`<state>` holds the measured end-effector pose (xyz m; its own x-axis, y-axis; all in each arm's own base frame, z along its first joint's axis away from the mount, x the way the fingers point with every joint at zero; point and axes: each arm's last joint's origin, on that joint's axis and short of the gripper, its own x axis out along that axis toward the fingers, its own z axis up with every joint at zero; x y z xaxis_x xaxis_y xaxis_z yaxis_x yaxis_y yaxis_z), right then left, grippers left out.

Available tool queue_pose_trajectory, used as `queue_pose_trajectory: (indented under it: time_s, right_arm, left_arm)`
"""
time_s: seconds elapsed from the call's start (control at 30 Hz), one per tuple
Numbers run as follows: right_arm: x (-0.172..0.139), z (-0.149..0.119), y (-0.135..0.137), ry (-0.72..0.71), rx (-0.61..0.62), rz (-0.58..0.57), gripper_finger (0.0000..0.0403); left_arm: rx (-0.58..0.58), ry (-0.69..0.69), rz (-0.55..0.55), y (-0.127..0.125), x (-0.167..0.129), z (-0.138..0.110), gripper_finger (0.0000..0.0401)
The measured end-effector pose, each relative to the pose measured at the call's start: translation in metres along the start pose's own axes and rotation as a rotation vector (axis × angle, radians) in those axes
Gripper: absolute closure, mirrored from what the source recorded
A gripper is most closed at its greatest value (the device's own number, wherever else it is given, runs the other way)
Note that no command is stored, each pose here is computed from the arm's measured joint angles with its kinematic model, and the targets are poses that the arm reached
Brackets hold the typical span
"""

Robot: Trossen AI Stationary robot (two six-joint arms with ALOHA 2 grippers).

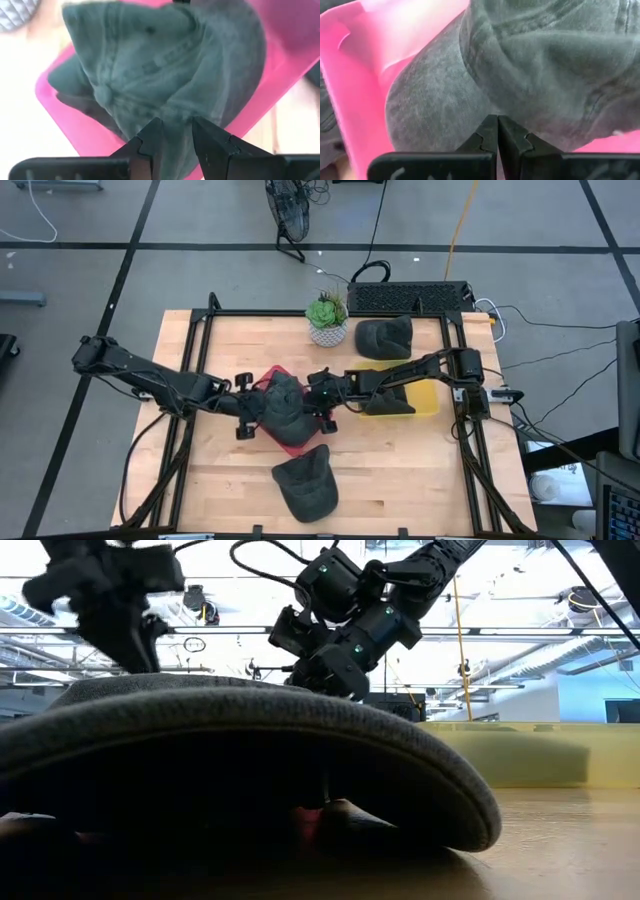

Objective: Pick & Place hat
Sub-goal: Put the dark gray cap into the red bin, then put the top black cap into the yellow bin

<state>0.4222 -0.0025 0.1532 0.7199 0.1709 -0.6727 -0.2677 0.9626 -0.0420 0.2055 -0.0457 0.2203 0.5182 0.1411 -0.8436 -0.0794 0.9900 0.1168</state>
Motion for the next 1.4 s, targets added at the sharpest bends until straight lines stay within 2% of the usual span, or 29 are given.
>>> queue_pose_trajectory:
  time_s: [0.13,0.27,0.37,0.53,0.77,0.87,1.0,1.1,1.27,1.4]
  right_arm:
    - [-0.010,0.005,0.001,-0.005,-0.001,-0.002,0.0403]
    - [-0.033,0.018,0.002,-0.021,-0.004,-0.006,0.0403]
    - [-0.052,0.023,0.004,0.005,0.000,-0.011,0.0403]
    - [-0.097,0.032,0.003,0.073,0.016,-0.186,0.0403]
    - [-0.170,0.027,-0.018,0.148,0.193,-0.398,0.0403]
    - [-0.199,0.018,-0.033,0.161,0.298,-0.523,0.0403]
    - [-0.225,-0.006,-0.061,0.092,0.469,-0.656,0.0398]
    - [-0.230,-0.035,-0.083,0.079,0.610,-0.673,0.0376]
    - [-0.232,-0.076,-0.117,0.100,0.786,-0.756,0.0327]
    - [-0.222,-0.101,-0.141,0.145,0.919,-0.723,0.0305]
  left_arm:
    - [0.010,-0.003,0.000,0.002,-0.018,0.014,0.0293]
    - [0.010,-0.013,0.007,0.004,-0.034,0.026,0.0293]
    - [0.023,-0.083,0.046,0.006,-0.045,0.038,0.0293]
    - [0.044,-0.299,0.159,0.009,-0.051,0.061,0.0293]
    - [0.117,-0.548,0.091,0.027,-0.041,0.081,0.0293]
    - [0.120,-0.634,0.074,0.042,-0.034,0.084,0.0293]
    - [0.091,-0.767,0.041,0.060,-0.022,0.081,0.0293]
    - [0.085,-0.867,0.012,0.071,-0.012,0.073,0.0293]
    - [0.015,-0.949,-0.011,0.089,-0.003,0.059,0.0293]
    - [-0.062,-0.990,-0.029,0.102,-0.007,0.058,0.0293]
